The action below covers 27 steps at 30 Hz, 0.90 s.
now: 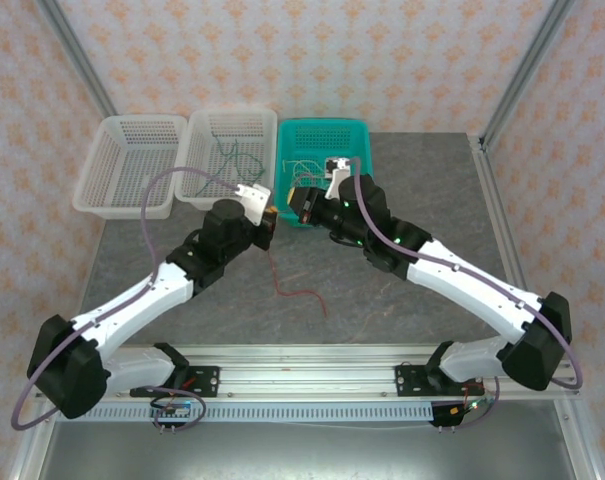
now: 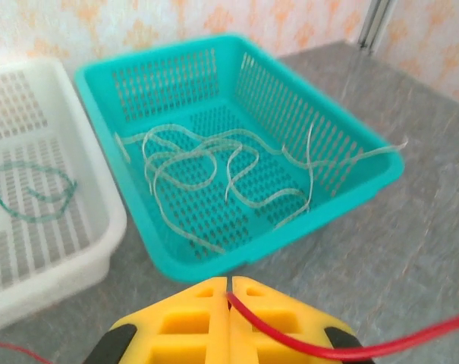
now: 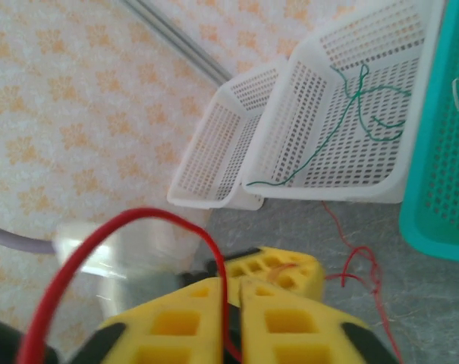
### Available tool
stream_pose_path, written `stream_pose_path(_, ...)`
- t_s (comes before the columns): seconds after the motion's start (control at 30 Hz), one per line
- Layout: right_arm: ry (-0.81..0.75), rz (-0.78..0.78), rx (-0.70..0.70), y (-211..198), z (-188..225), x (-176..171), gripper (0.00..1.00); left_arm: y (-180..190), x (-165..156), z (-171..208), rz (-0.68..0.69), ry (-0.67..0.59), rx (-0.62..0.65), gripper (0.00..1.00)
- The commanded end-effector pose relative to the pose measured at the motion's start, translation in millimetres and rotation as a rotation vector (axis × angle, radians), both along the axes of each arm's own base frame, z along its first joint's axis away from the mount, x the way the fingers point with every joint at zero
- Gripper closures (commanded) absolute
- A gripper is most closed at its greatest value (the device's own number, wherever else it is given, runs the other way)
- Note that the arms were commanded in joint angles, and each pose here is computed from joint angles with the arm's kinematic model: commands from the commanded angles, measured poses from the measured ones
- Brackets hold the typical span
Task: Untangle the cables
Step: Place the cable into the container.
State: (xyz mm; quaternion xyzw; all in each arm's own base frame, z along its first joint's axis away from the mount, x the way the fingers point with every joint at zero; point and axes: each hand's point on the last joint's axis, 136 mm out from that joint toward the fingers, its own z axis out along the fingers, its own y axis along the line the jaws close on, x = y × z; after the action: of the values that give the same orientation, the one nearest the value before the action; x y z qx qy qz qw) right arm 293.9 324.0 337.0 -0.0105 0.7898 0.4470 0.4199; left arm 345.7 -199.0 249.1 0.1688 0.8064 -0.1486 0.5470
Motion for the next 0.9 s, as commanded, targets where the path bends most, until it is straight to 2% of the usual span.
stream_pose_path(0.0, -0.023, -0.042, -0.064, -14, -19, 0, 0.64, 2, -7, 65, 0.004, -0.042, -0.103, 1.0)
stream_pose_path(0.07, -0.038, -0.062, -0.078, -23, -35, -1, 0.53, 10, -9, 81, 0.042, -0.037, -0.109, 1.0)
stream_pose_path(0.17, -0.062, -0.075, -0.129, -35, -62, -6, 0.46, 32, -6, 92, 0.16, 0.003, -0.125, 1.0)
stream_pose_path(0.23, -0.062, -0.056, -0.177, -36, -85, -10, 0.42, 39, -4, 97, 0.182, 0.049, -0.169, 1.0)
stream_pose_path(0.27, -0.07, -0.034, -0.184, -34, -92, -13, 0.37, 39, -3, 101, 0.169, 0.073, -0.212, 1.0)
stream_pose_path(0.33, -0.123, 0.034, -0.173, -24, -97, -22, 0.15, 35, -3, 111, 0.129, 0.092, -0.296, 1.0)
stream_pose_path(0.37, -0.148, 0.071, -0.16, -17, -101, -26, 0.0, 31, -4, 117, 0.108, 0.094, -0.324, 1.0)
stream_pose_path(0.5, -0.241, 0.207, -0.09, 12, -108, -35, 0.01, 22, -10, 127, 0.047, 0.116, -0.336, 1.0)
stream_pose_path(0.63, -0.208, 0.278, -0.176, 34, -143, -29, 0.01, 30, -13, 144, 0.073, 0.089, -0.353, 1.0)
stream_pose_path(0.77, -0.123, 0.279, -0.251, 38, -185, -24, 0.03, 79, -4, 167, 0.284, 0.034, -0.291, 1.0)
stream_pose_path(0.87, -0.083, 0.254, -0.253, 33, -195, -24, 0.03, 133, 14, 181, 0.478, -0.017, -0.175, 1.0)
